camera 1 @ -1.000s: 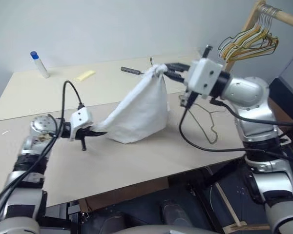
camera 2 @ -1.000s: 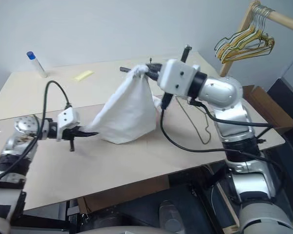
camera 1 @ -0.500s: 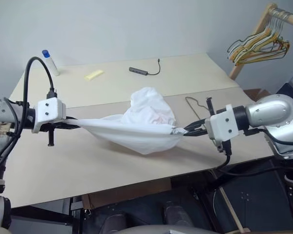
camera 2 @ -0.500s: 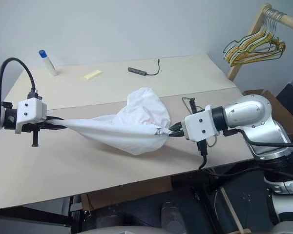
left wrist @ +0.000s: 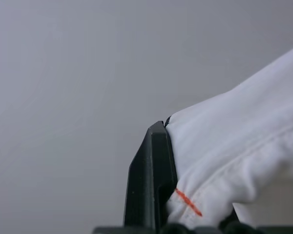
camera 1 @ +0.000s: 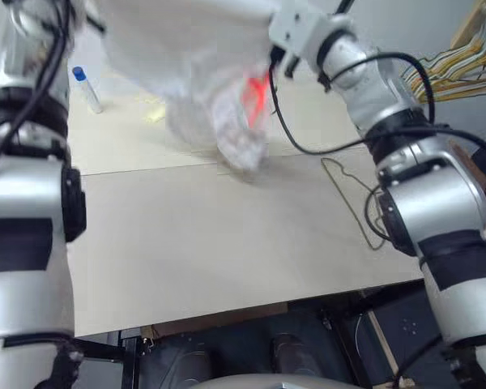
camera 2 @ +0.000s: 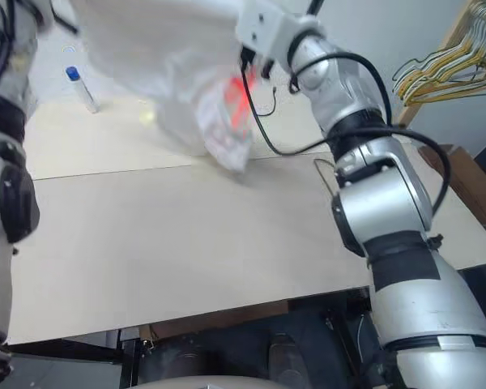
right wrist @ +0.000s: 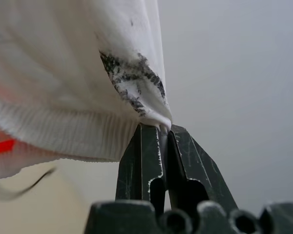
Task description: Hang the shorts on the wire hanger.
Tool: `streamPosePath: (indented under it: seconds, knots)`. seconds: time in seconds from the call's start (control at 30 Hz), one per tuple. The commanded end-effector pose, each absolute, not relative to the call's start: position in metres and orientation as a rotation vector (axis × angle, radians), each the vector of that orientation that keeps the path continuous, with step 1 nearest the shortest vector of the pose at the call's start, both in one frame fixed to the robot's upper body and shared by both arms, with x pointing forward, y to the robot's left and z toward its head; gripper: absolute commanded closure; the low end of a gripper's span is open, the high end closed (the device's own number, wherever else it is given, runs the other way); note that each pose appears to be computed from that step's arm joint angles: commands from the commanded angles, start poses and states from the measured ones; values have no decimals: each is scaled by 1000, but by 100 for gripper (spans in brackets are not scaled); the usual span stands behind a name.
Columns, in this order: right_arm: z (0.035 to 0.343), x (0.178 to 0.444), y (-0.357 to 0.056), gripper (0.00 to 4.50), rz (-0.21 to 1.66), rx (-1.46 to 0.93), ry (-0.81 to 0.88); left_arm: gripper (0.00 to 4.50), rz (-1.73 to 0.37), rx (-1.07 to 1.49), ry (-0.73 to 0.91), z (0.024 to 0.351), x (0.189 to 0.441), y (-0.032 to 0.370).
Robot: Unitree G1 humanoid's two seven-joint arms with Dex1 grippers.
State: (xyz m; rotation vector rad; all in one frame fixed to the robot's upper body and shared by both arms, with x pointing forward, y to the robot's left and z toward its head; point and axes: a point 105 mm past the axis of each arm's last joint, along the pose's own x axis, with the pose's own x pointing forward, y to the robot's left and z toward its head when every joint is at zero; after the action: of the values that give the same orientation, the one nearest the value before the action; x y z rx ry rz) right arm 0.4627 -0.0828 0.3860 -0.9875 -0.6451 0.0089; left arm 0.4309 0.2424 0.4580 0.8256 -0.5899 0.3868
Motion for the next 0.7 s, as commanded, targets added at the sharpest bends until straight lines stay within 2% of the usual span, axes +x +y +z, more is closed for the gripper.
streamPosePath:
  seconds: [0.03,0.1,0.23,0.33,0.4,0.43,0.53,0.7]
  knots:
    - [419,448,-116,450,-182,-860,-800,448,488,800,-770,490,405,249]
    - [399,454,-115,450,-90,-889,-753,448,391,838,-774,479,411,239]
    - [311,461,-105,450,320,-1057,-594,448,87,913,-675,415,431,226]
    - [282,457,-106,450,455,-1105,-534,448,-7,934,-641,390,432,227]
    - [233,447,-110,450,634,-1221,-444,448,-155,937,-550,338,431,231]
    - [212,442,-113,450,704,-1263,-409,448,-241,954,-503,311,426,230]
    - [185,430,-118,450,810,-1308,-374,448,-410,971,-380,264,404,227]
    - [136,410,-135,450,931,-1443,-317,448,-742,970,-112,194,338,215]
